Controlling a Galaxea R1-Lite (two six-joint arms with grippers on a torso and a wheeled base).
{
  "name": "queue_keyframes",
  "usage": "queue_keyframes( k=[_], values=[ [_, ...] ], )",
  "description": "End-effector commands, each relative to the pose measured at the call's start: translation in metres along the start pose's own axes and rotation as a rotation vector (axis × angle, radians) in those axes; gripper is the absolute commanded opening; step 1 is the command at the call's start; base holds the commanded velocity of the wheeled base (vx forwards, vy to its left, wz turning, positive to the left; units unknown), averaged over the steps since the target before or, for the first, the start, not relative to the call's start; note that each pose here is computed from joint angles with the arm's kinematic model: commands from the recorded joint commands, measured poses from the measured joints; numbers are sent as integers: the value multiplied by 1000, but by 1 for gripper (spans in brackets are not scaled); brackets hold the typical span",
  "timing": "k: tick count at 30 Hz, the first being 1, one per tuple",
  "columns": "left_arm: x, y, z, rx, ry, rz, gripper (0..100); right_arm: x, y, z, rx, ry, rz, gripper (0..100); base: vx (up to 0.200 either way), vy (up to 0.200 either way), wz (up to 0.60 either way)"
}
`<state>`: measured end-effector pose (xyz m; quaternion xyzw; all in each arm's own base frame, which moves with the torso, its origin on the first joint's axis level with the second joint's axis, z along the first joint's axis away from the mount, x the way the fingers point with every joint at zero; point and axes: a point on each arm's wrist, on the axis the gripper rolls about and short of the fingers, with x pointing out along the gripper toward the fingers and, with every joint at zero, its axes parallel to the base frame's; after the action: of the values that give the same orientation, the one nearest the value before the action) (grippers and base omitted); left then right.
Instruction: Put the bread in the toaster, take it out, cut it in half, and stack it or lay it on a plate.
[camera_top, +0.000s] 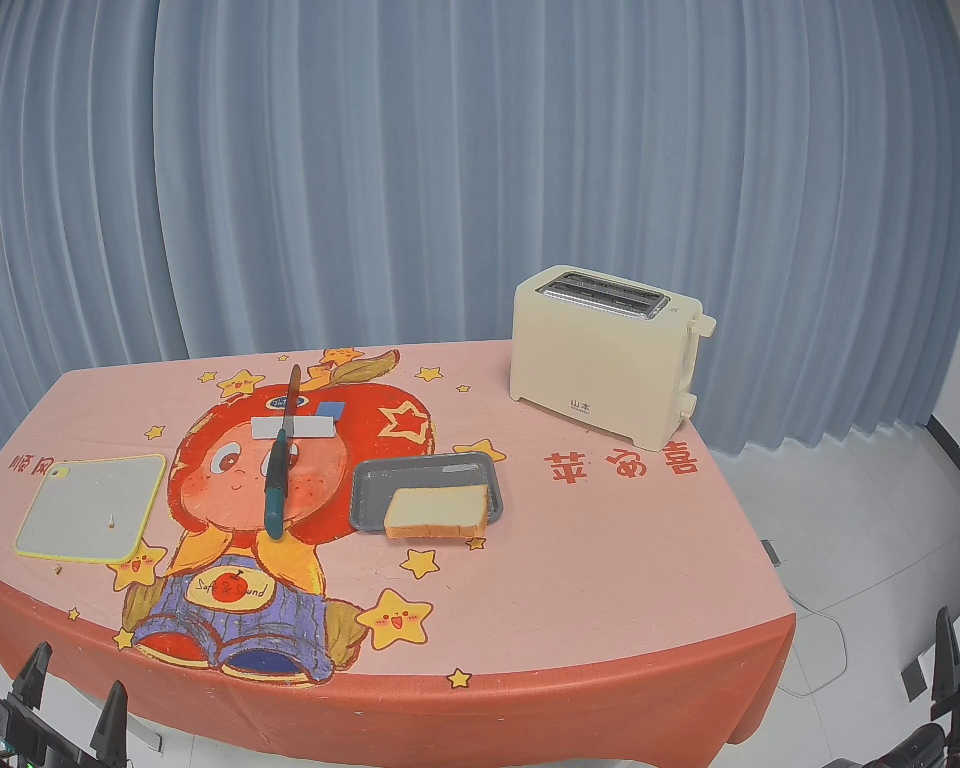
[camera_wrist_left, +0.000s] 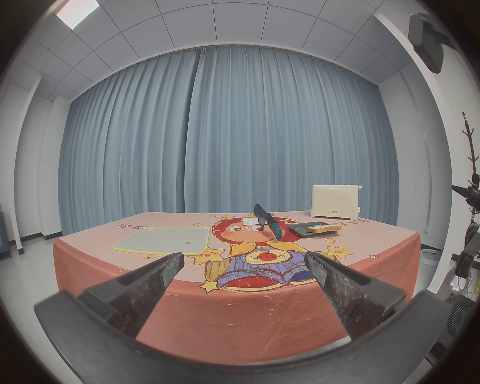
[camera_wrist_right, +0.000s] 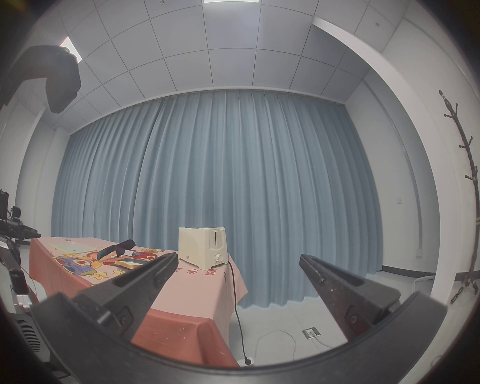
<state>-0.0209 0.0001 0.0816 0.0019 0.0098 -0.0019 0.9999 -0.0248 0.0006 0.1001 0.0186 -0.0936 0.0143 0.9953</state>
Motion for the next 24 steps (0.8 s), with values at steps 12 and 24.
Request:
queue_keyframes(
  k=[12, 24],
  values=[
    [1, 0, -5, 1, 17, 1, 100, -4, 2, 15, 41, 22, 64, 100, 0, 0, 0],
    [1, 0, -5, 1, 19, 1, 100, 11, 5, 46, 168, 103, 171, 100, 0, 0, 0]
  ],
)
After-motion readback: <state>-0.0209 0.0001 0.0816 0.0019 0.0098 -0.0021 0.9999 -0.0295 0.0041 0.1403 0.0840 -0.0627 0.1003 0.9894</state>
